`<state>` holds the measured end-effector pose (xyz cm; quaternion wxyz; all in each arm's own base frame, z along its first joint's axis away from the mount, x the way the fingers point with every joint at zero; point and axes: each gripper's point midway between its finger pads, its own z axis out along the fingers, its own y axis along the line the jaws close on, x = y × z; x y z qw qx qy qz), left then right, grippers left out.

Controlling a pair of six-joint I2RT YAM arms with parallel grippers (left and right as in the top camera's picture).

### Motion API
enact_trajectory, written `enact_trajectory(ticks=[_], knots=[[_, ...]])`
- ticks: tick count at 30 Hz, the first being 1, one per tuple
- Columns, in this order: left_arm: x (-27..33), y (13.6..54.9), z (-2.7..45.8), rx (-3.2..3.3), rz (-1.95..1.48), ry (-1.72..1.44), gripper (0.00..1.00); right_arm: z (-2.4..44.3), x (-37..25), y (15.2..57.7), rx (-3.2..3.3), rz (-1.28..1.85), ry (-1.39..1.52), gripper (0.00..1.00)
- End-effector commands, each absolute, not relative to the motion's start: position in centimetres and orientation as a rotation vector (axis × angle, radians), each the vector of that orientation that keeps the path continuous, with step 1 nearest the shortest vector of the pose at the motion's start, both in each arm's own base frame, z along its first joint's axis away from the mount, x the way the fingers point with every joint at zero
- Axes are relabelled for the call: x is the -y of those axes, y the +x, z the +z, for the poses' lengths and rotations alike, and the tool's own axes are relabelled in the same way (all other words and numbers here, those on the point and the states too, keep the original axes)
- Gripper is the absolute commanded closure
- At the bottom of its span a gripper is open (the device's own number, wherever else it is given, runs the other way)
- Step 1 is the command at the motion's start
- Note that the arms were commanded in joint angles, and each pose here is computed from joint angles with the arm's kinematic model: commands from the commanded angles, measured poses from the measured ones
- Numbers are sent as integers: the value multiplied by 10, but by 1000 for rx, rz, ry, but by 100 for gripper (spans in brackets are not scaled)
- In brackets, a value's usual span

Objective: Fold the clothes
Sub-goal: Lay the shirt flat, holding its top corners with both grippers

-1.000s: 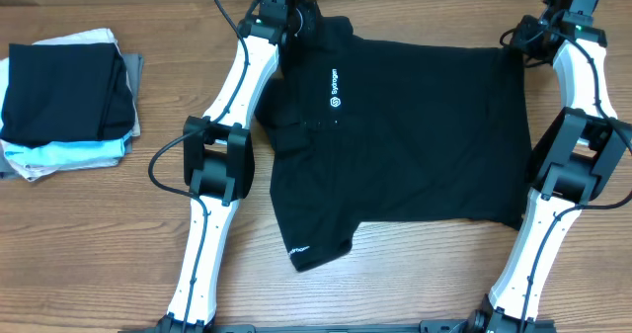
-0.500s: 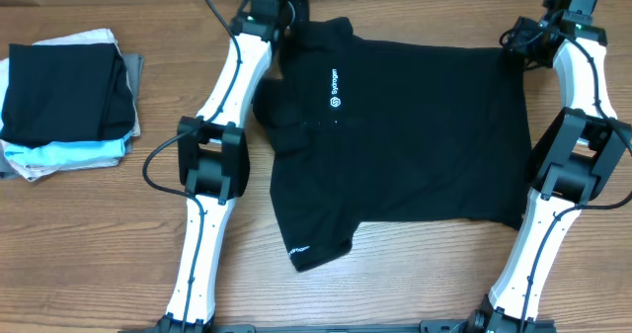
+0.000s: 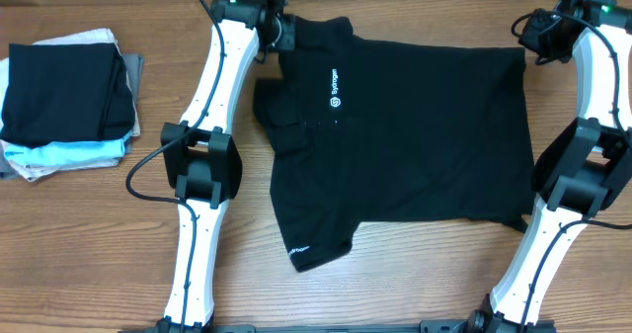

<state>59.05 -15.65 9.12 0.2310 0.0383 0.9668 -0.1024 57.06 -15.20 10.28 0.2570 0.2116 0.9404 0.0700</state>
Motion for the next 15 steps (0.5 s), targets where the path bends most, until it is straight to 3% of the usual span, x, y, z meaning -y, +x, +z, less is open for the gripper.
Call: enact_trajectory(ticks=[1, 15], knots=[[151, 589, 88, -2676, -271, 94, 96, 81, 143, 569, -2594, 239, 572, 96], [180, 601, 38, -2678, -419, 103, 96, 57, 135, 551, -2685, 266, 563, 96]])
